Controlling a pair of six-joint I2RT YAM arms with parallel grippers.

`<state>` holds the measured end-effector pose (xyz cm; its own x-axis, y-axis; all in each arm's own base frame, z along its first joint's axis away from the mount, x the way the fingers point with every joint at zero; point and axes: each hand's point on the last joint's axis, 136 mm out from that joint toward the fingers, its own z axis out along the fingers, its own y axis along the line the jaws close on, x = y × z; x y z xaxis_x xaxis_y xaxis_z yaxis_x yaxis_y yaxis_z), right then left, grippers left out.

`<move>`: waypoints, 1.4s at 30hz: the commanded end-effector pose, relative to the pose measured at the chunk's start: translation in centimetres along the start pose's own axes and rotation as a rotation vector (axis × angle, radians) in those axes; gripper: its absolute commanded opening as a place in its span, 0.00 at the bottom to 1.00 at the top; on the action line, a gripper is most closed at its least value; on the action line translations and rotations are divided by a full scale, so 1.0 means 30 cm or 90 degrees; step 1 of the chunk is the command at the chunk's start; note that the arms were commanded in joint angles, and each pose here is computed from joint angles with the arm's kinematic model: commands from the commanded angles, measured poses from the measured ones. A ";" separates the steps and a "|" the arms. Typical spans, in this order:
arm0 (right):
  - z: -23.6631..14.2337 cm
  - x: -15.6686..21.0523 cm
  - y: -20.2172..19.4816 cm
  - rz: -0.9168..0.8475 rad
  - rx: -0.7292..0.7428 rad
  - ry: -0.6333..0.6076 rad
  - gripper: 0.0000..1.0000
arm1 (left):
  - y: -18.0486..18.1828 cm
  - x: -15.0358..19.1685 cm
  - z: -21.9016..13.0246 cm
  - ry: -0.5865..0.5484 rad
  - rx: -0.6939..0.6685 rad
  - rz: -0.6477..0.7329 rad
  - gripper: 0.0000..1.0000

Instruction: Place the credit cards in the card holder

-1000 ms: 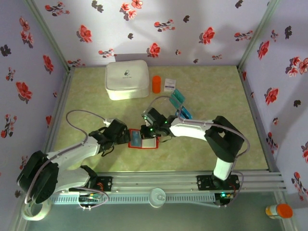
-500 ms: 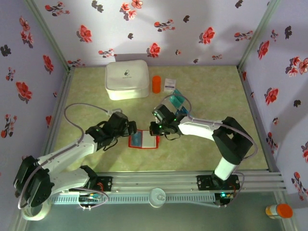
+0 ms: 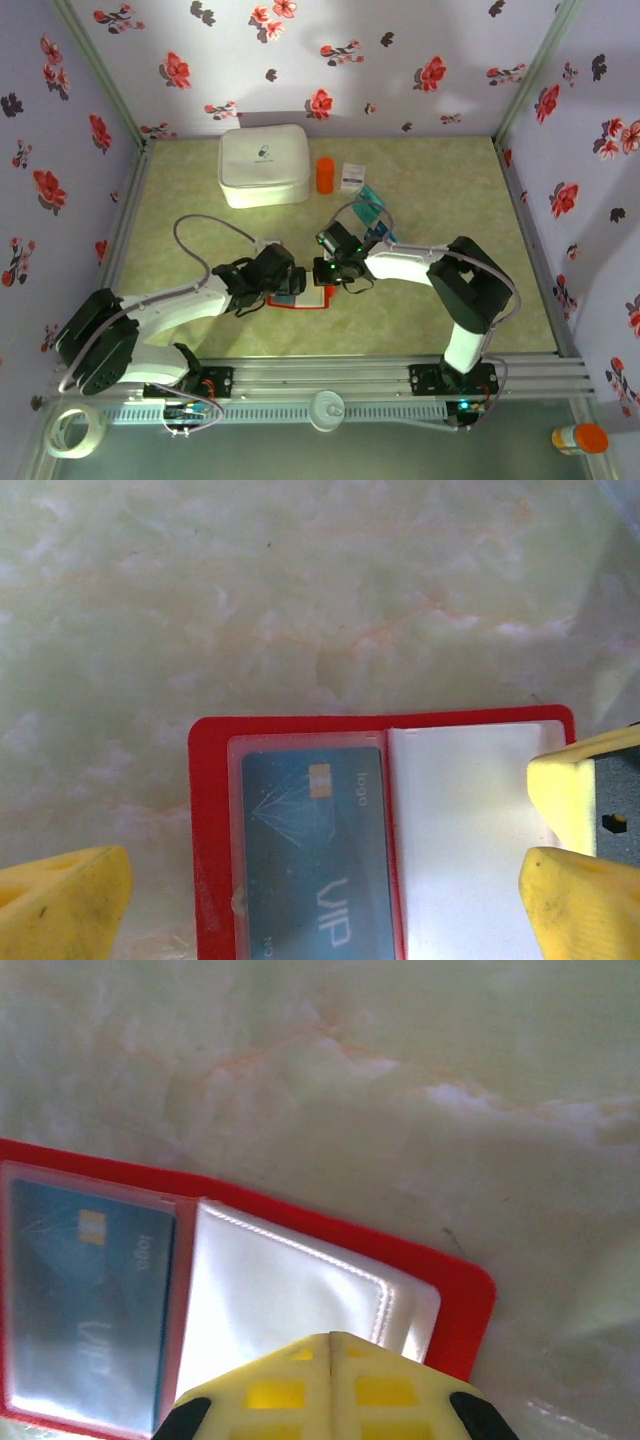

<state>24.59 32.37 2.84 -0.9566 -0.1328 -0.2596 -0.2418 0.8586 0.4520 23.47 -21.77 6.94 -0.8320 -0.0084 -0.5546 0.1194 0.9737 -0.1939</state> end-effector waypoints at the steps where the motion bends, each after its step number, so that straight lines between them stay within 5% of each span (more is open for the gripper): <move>1: 0.023 0.004 -0.031 -0.008 0.018 0.008 0.05 | -0.003 0.021 0.025 0.002 -0.001 0.007 1.00; 35: 0.057 0.016 0.030 0.029 -0.048 0.020 0.05 | 0.022 0.100 0.082 -0.005 0.026 0.013 1.00; 42: 0.043 0.006 0.043 0.025 -0.052 0.015 0.07 | 0.026 0.123 0.100 0.008 0.026 0.014 0.85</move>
<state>24.88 34.50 2.62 -0.9623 -0.1143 -0.2467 -0.2345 0.8083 0.5401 22.50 -21.72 3.01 -0.8311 0.0022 -0.5562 0.1491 0.9643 -0.2190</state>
